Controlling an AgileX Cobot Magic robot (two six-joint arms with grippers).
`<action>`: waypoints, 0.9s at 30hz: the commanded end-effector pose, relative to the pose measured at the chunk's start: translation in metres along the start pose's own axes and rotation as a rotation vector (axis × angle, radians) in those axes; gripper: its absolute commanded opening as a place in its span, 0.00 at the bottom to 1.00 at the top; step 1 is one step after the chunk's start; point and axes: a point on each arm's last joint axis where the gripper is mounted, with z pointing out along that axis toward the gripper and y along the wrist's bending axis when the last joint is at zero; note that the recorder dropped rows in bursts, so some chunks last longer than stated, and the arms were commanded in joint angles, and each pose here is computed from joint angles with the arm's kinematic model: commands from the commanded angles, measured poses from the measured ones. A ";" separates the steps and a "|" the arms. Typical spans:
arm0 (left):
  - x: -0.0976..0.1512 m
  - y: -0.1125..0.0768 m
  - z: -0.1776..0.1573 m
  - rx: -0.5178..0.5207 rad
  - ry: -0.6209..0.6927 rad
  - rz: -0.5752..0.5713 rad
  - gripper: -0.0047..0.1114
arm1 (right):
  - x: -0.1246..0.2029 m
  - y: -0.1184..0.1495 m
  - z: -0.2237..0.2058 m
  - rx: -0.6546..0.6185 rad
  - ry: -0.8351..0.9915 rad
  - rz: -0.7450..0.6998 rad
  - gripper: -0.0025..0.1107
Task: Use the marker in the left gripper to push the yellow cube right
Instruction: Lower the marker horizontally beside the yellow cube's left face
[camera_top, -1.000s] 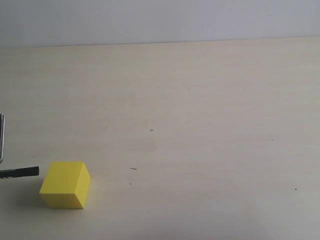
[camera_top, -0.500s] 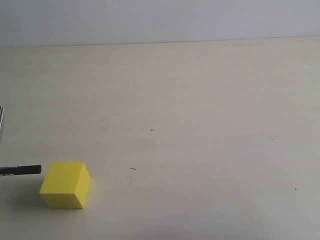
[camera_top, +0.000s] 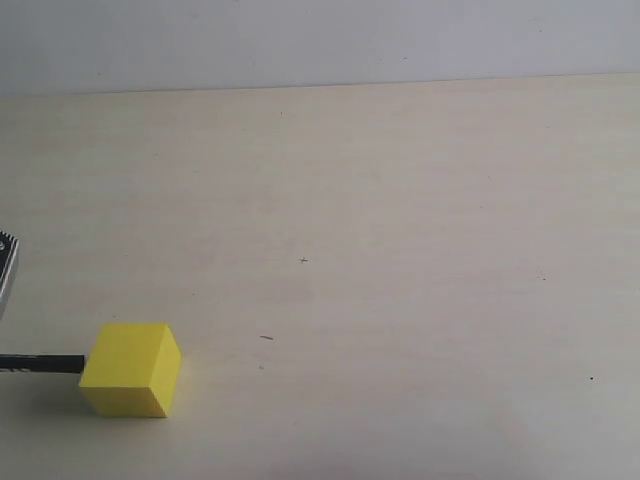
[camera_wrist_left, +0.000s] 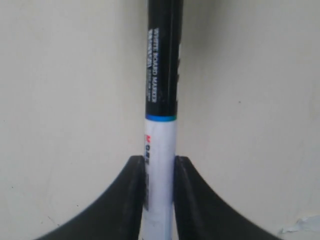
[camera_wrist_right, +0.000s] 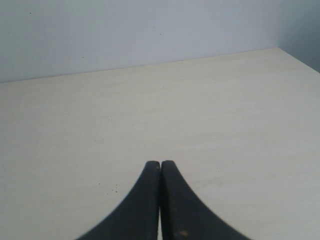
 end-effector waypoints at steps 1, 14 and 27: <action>0.000 0.000 0.002 -0.009 -0.002 0.003 0.04 | 0.001 0.000 0.000 0.003 -0.009 -0.004 0.02; 0.001 0.001 0.012 0.039 0.021 0.048 0.04 | 0.001 0.000 0.000 0.003 -0.009 -0.004 0.02; -0.002 -0.001 0.012 0.061 -0.011 0.003 0.04 | 0.001 0.000 0.000 0.003 -0.010 -0.004 0.02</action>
